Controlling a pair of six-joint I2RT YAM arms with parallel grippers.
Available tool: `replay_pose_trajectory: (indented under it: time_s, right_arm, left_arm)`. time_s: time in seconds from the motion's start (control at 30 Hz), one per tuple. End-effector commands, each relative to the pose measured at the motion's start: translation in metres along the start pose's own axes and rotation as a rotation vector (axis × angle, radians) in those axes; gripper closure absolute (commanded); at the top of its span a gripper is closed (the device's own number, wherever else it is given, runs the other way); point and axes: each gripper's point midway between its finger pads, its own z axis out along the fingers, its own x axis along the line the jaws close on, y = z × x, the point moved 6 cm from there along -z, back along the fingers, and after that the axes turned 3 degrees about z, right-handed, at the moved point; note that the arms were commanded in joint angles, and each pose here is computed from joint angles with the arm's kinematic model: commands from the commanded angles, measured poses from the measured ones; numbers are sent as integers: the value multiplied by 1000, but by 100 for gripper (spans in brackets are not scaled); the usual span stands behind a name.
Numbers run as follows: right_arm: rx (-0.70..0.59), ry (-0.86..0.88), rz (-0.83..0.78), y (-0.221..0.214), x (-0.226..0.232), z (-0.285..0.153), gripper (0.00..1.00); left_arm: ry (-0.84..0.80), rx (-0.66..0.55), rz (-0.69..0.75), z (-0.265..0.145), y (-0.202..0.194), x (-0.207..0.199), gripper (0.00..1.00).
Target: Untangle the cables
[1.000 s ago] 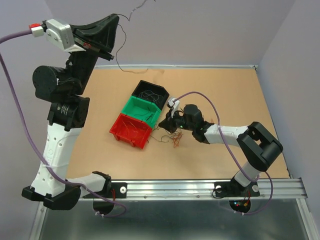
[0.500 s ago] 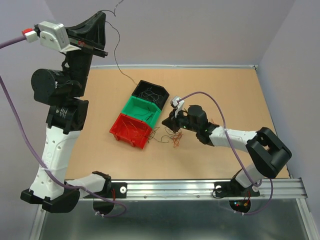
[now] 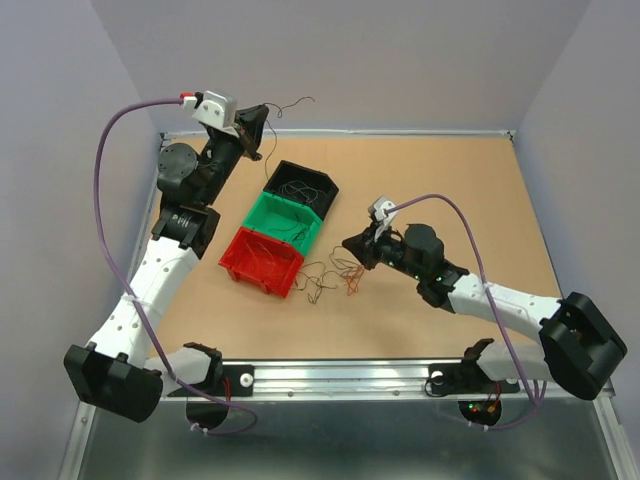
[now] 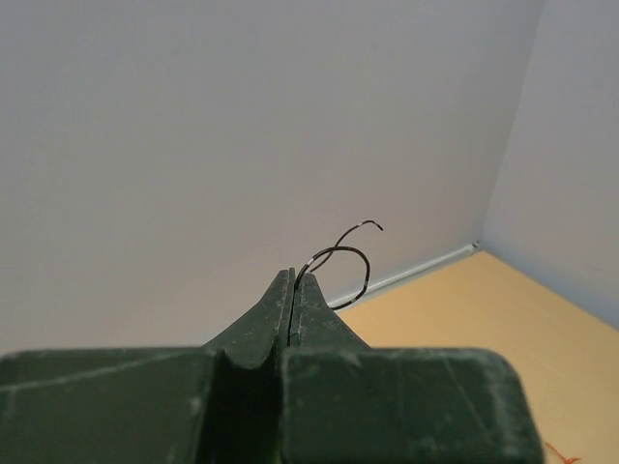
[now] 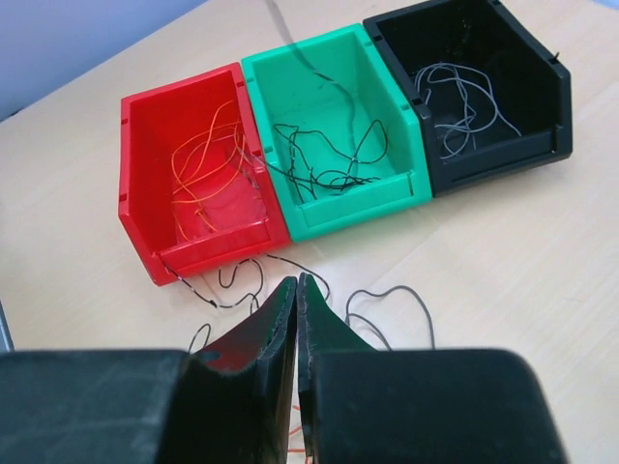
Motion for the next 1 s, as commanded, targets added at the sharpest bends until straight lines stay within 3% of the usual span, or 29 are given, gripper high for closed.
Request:
replay_pose_trajectory:
  time_s: [0.0,0.23,0.43,0.63,0.77,0.87,0.97]
  right_arm:
    - [-62,-29,-14,7,1,-12,92]
    - [-83,-2,-22,10,6,-22,91]
    - [-52,-9,-9,8,1,-2,82]
    - [-28,12,18,4,-1,22,82]
    - [-25,-16,39,0,-10,47,70]
    - [-73,-60,51,12,-18,66,55]
    - [-140,-142,85,23,-32,90,50]
  left_arm:
    - [-22,-133,53,-2,12,8,100]
    - [-61,-99,18,-5,-26,9,100]
    - [-87,-108,40,-8,-27,8,100]
    - [-72,-105,77,-21,-30,12,100]
    - [-92,-122,110,-31,-21,16,100]
    - [-148,-129,114,-36,-14,8,100]
    - [-185,-127,112,-41,-11,2,100]
